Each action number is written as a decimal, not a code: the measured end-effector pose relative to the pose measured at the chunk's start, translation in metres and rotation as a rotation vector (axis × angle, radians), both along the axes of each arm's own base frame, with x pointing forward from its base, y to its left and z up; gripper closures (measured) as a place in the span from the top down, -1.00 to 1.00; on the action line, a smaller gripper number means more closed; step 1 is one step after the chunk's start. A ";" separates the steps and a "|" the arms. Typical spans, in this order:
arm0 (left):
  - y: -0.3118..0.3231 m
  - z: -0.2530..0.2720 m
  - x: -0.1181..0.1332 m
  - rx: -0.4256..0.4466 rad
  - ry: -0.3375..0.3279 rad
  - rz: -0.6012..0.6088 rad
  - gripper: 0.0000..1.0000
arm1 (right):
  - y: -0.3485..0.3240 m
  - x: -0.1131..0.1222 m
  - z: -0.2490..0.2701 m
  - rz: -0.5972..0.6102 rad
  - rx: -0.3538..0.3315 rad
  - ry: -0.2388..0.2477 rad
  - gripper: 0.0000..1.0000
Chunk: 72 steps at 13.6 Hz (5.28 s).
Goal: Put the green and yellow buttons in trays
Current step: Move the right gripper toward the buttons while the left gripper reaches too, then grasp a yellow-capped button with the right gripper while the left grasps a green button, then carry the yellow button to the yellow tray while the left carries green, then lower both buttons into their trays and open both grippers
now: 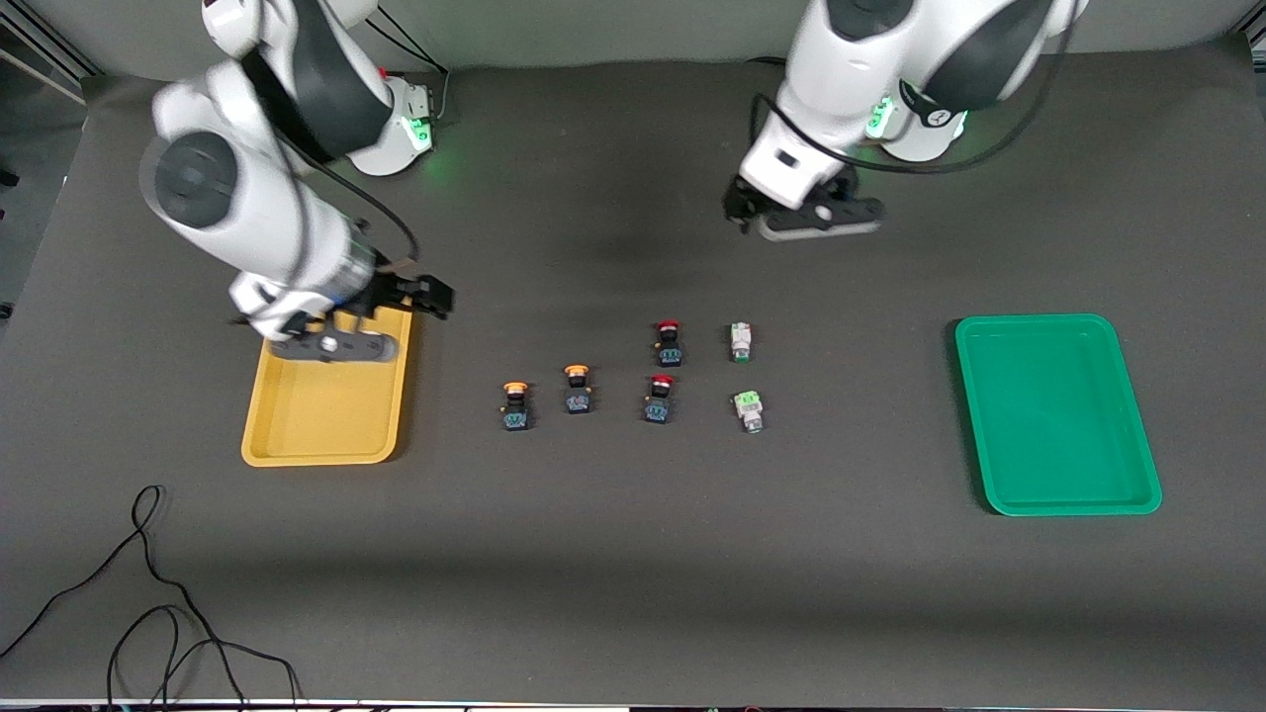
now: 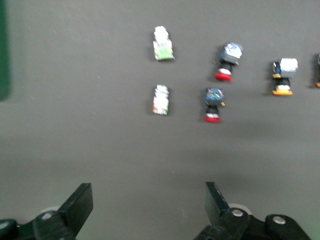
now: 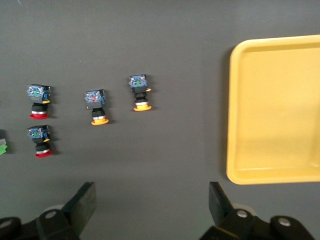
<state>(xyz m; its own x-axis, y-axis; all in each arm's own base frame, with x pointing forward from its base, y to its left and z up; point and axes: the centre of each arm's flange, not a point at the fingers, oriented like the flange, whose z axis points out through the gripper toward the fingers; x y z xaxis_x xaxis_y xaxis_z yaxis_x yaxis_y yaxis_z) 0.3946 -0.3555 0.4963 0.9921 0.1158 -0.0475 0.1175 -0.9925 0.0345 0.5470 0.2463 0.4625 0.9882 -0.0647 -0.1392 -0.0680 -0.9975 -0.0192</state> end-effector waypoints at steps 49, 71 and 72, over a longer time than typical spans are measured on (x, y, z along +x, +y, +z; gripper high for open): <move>0.154 -0.074 0.147 0.025 0.038 -0.047 -0.34 | -0.252 -0.014 -0.247 0.072 0.037 0.079 -0.13; 0.447 -0.290 0.179 -0.001 0.059 -0.068 0.22 | -0.031 0.020 -0.100 -0.076 0.122 -0.001 1.00; 0.447 -0.285 0.182 0.001 0.049 -0.067 0.42 | -0.005 0.019 -0.105 -0.089 0.109 -0.004 1.00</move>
